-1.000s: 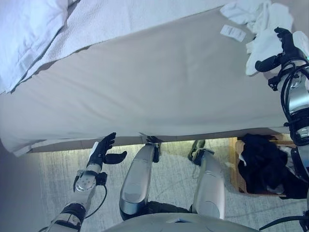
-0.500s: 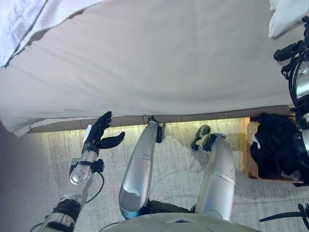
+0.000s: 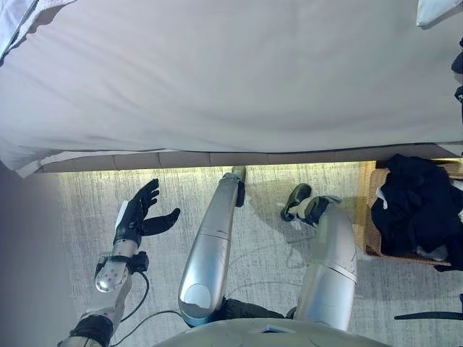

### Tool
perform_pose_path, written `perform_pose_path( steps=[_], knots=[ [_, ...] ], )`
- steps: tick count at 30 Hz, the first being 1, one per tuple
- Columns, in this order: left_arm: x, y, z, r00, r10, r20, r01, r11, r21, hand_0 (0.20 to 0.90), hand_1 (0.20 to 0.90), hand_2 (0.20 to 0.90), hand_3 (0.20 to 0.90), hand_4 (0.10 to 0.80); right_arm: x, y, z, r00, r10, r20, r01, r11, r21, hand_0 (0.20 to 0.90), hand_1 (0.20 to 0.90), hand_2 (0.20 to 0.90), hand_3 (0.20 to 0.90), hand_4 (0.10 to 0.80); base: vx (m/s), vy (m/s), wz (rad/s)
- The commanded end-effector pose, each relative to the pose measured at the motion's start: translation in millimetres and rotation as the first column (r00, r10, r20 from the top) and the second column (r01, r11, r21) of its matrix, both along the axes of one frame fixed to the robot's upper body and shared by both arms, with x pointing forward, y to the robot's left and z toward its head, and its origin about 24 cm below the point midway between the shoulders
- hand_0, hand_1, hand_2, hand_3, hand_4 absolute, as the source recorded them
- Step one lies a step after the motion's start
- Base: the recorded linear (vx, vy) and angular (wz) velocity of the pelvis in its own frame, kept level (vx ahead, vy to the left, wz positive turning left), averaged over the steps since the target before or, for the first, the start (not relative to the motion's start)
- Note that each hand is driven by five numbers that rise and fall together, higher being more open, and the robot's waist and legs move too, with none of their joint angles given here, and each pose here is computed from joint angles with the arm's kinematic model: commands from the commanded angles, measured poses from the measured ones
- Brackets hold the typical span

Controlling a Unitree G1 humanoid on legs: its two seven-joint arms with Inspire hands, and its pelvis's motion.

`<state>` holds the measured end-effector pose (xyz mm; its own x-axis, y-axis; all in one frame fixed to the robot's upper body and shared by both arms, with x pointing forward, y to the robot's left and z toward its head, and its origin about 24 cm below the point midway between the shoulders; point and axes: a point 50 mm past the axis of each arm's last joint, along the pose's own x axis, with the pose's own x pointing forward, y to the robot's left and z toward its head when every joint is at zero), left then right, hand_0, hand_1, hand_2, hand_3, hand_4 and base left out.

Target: Pick up the clothes from the bed and place them into the basket

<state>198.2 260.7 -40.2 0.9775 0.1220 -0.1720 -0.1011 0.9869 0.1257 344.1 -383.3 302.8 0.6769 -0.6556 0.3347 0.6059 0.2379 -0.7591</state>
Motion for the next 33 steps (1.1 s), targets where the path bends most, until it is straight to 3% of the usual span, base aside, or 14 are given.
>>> perform_pose_path(
  steps=[1, 2, 3, 4, 13, 24, 33],
  knots=[
    [-6.5, 32.1, 27.0, 0.992, 0.06, 0.109, -0.067, 0.996, 0.059, 0.9, 0.9, 0.9, 0.9, 0.8, -29.5, -12.3, 58.7, 0.967, 0.011, 0.253, 0.001, 0.999, -0.049, 0.3, 0.3, 0.3, 0.2, 0.1, 0.0, 0.0, 0.0],
    [-7.0, 32.2, 26.6, 0.992, 0.058, 0.11, -0.065, 0.996, 0.062, 0.9, 0.9, 0.9, 0.9, 0.8, -28.0, -9.3, 59.9, 0.965, 0.025, 0.26, -0.013, 0.999, -0.047, 0.3, 0.3, 0.3, 0.2, 0.1, 0.0, 0.0, 0.0],
    [-7.3, 32.6, 26.6, 0.992, 0.057, 0.11, -0.064, 0.996, 0.065, 0.9, 0.9, 0.9, 0.9, 0.8, -27.3, -7.6, 60.9, 0.964, 0.035, 0.265, -0.023, 0.999, -0.049, 0.436, 0.436, 0.436, 0.359, 0.259, 0.0, 0.0, 0.0],
    [-7.7, 32.7, 26.2, 0.992, 0.056, 0.109, -0.063, 0.996, 0.067, 0.9, 0.9, 0.9, 0.9, 0.8, -26.5, -6.3, 60.9, 0.962, 0.043, 0.27, -0.03, 0.998, -0.052, 0.9, 0.9, 0.9, 0.9, 0.8, 0.0, 0.0, 0.0],
    [0.4, 28.4, 30.5, 0.99, 0.028, 0.139, -0.039, 0.997, 0.074, 0.9, 0.9, 0.9, 0.9, 0.8, -19.1, -9.3, 27.7, 0.974, 0.058, 0.218, -0.053, 0.998, -0.03, 0.9, 0.9, 0.9, 0.9, 0.8, 0.029, 0.025, 0.01],
    [4.3, 31.7, 11.1, 0.988, 0.153, 0.02, -0.153, 0.987, 0.052, 0.9, 0.9, 0.9, 0.9, 0.8, -14.8, -9.2, -26.2, 0.944, 0.105, 0.313, -0.173, 0.965, 0.198, 0.9, 0.9, 0.9, 0.9, 0.8, 0.021, 0.02, -0.14],
    [8.2, 33.3, -1.4, 0.968, 0.23, -0.1, -0.226, 0.973, 0.053, 0.9, 0.9, 0.9, 0.9, 0.8, -12.3, -2.0, -94.0, 0.978, 0.167, 0.127, -0.2, 0.924, 0.325, 0.9, 0.9, 0.9, 0.9, 0.8, 0.099, -0.052, -0.17]
  ],
)
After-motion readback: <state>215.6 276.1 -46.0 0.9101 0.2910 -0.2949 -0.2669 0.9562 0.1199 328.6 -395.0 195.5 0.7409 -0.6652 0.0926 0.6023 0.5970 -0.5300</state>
